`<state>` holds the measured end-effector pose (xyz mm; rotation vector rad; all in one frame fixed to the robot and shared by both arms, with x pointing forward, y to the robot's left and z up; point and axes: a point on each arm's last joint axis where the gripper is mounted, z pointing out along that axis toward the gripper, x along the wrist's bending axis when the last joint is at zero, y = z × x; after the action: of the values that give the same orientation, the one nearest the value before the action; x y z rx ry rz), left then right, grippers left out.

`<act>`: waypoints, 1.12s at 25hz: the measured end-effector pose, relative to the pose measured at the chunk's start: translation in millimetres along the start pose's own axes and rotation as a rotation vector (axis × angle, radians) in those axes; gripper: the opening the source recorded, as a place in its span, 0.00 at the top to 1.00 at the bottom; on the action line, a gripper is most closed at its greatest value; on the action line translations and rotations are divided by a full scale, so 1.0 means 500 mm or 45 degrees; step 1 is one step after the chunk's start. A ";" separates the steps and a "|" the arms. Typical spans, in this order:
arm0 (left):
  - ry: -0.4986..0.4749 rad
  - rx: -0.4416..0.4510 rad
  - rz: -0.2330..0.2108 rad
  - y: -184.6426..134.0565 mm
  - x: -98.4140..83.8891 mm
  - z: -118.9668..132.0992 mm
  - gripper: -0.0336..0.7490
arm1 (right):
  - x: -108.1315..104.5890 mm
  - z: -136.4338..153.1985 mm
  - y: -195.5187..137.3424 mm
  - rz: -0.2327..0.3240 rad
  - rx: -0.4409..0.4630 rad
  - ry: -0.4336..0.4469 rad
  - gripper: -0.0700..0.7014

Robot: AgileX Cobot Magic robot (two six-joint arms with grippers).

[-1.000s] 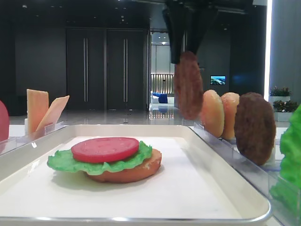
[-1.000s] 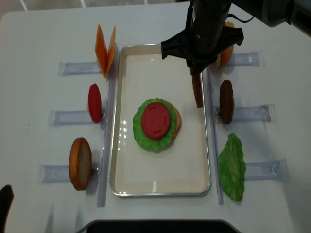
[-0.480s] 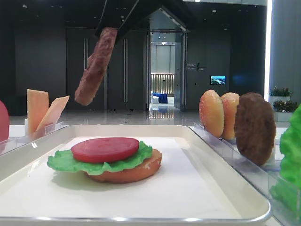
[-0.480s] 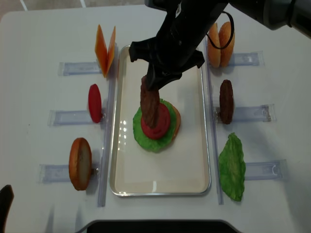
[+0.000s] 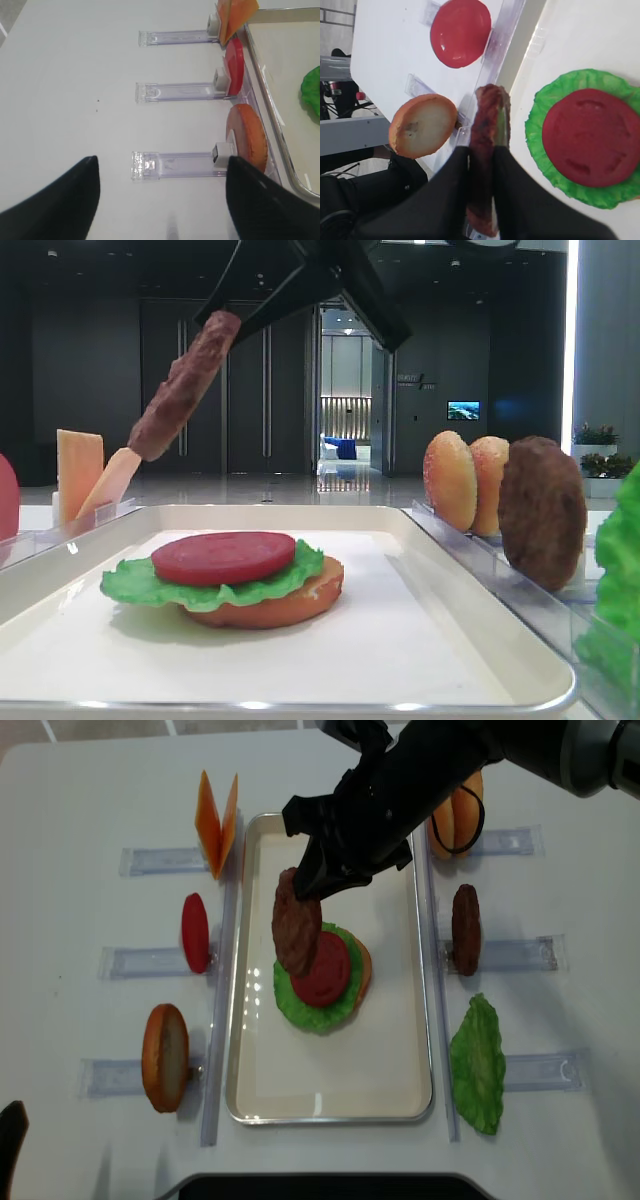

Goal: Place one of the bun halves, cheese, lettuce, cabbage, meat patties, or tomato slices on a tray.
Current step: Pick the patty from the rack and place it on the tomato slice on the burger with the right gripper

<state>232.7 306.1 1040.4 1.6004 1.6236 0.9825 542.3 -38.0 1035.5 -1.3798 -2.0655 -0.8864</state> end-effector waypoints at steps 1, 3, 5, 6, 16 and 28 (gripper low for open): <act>0.000 0.000 0.000 0.000 0.000 0.000 0.19 | -0.007 0.005 -0.005 0.005 0.000 0.016 0.76; 0.000 0.000 0.000 0.000 0.000 0.000 0.19 | -0.018 0.014 -0.011 0.004 -0.015 0.025 0.76; 0.000 0.000 0.000 0.000 0.000 0.000 0.19 | -0.025 0.020 -0.015 -0.002 -0.030 0.032 0.76; 0.000 0.000 0.000 0.000 0.000 0.000 0.19 | -0.027 0.022 -0.015 -0.013 -0.038 0.035 0.76; 0.000 0.000 0.004 0.000 0.000 0.000 0.19 | -0.036 0.026 -0.012 -0.047 -0.090 0.010 0.76; 0.000 0.000 0.004 0.000 0.000 0.000 0.19 | -0.081 0.052 -0.049 0.016 -0.060 -0.049 0.76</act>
<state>232.7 306.1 1040.4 1.6033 1.6217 0.9841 532.8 -49.9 983.4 -1.4440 -2.0745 -0.9157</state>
